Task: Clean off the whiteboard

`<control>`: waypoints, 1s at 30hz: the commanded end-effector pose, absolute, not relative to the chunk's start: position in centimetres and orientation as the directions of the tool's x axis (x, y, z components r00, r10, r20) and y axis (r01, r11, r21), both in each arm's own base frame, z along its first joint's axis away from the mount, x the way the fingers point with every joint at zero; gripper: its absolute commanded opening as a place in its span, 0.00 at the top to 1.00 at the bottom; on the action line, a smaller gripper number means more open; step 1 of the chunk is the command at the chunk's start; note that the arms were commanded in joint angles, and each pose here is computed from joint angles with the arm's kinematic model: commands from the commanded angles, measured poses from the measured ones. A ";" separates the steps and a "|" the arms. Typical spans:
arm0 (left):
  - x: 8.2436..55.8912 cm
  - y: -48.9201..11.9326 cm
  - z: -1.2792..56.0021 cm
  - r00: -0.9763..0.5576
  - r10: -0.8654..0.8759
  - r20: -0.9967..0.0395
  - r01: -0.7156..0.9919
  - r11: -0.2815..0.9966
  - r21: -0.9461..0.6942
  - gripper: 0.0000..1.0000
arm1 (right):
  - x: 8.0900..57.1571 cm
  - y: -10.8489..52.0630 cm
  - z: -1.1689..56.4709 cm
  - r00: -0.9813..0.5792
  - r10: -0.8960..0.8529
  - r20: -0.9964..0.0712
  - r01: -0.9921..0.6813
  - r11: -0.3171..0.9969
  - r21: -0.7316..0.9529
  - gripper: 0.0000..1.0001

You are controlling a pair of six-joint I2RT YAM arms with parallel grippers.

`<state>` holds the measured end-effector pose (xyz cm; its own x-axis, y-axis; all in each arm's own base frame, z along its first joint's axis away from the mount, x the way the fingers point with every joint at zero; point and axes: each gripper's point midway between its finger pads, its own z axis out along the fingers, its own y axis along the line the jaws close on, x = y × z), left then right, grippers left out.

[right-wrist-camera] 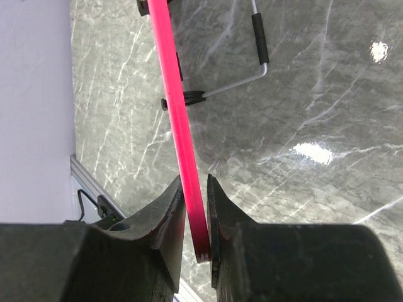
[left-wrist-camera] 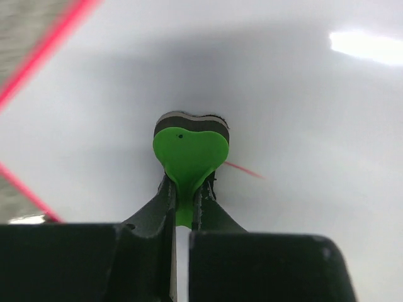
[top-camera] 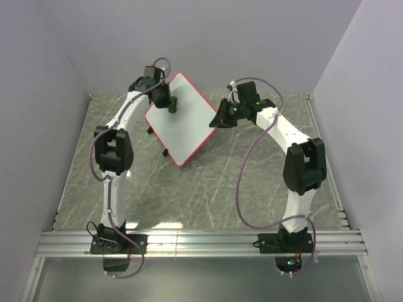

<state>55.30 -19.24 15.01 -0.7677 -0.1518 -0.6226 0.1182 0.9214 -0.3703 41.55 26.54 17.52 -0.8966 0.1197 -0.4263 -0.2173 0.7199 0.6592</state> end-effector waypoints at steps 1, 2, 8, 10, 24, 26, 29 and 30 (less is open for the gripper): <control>54.8 -16.5 8.2 -0.840 -0.160 -0.518 0.010 0.951 -0.310 1.00 | 40.1 27.2 16.6 -0.900 0.055 -0.433 -0.247 0.755 0.608 1.00; 54.6 -15.7 6.9 -0.852 -0.167 -0.497 -0.010 0.953 -0.304 1.00 | 40.0 27.3 16.6 -0.900 0.053 -0.432 -0.247 0.755 0.608 1.00; 54.5 -14.7 5.0 -0.867 -0.188 -0.463 -0.042 0.951 -0.308 1.00 | 40.1 27.4 16.6 -0.901 0.052 -0.430 -0.248 0.752 0.610 1.00; 54.6 -14.8 5.2 -0.864 -0.193 -0.464 -0.042 0.948 -0.316 1.00 | 40.0 27.4 16.7 -0.901 0.052 -0.430 -0.248 0.752 0.610 1.00; 54.7 -23.6 17.7 -0.765 -0.157 -0.625 0.258 0.814 -0.520 1.00 | 40.1 27.8 16.3 -0.906 0.053 -0.419 -0.243 0.745 0.621 1.00; 54.4 -25.0 18.0 -0.764 -0.130 -0.631 0.286 0.809 -0.514 1.00 | 40.2 27.9 16.4 -0.906 0.052 -0.420 -0.245 0.744 0.621 1.00; 53.6 -26.6 18.0 -0.768 -0.099 -0.632 0.326 0.790 -0.520 1.00 | 40.3 28.0 16.5 -0.904 0.053 -0.424 -0.249 0.742 0.622 1.00; 53.3 -27.0 18.1 -0.769 -0.091 -0.633 0.336 0.784 -0.521 1.00 | 40.3 28.0 16.5 -0.904 0.053 -0.424 -0.249 0.742 0.622 1.00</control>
<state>55.85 -20.18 15.77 -0.7630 -0.1623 -0.6257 0.1701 0.8834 -0.4366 40.66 26.87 17.32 -0.9113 0.1032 -0.3985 -0.2103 0.7154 0.6663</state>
